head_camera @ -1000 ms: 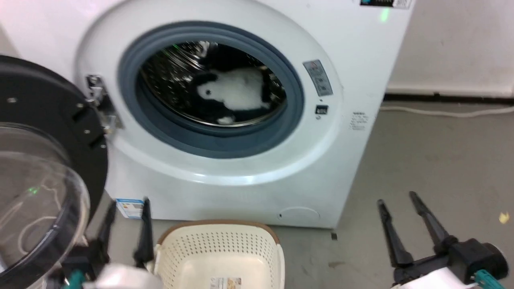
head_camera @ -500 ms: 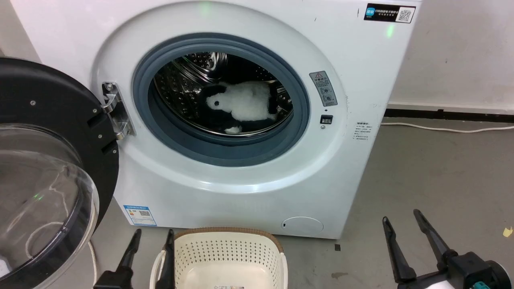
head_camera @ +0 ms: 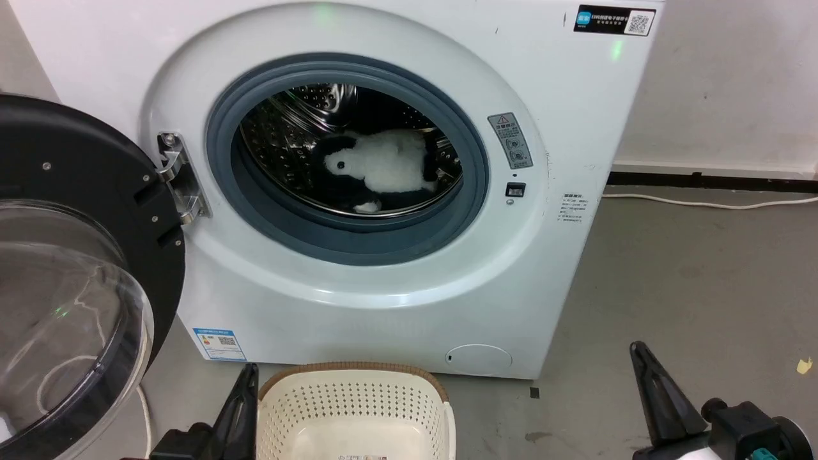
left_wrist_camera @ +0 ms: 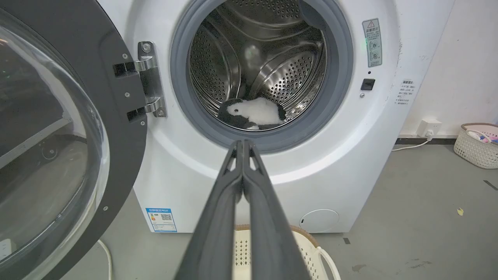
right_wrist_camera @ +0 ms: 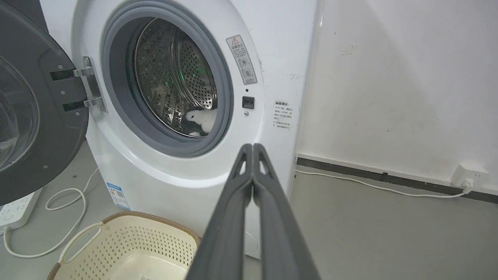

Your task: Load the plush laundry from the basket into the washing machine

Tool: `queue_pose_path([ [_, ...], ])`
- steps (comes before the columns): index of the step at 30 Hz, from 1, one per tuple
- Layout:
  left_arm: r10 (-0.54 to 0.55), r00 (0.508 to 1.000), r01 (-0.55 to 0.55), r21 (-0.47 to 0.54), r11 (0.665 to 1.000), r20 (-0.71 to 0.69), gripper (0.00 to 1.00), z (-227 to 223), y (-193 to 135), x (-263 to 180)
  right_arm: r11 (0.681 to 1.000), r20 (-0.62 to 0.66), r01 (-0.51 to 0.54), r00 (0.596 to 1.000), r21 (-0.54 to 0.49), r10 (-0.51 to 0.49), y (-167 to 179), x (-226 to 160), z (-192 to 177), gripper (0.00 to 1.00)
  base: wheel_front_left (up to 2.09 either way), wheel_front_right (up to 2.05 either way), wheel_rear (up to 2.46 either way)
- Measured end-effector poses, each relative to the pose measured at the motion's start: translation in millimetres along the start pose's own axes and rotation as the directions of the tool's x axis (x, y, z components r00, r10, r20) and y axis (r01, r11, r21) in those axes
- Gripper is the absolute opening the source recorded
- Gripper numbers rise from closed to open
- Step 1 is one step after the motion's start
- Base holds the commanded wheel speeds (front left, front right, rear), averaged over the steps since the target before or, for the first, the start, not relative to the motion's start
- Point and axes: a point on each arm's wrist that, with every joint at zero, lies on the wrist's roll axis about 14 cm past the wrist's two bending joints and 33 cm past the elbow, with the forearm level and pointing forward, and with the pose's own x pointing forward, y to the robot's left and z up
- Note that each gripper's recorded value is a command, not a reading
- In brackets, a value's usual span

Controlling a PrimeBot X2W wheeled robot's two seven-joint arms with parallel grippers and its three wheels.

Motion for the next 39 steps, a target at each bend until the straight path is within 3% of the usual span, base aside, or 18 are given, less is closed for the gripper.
queue_pose_path([
  [39, 0.012, 0.999, -0.011, 0.020, 1.000, -0.049, 0.00, -3, 0, 10, 1.000, -0.073, 0.001, 0.997, -0.003, -0.001, -1, 4, -10, 0.00, 0.00, 0.00, 0.00],
])
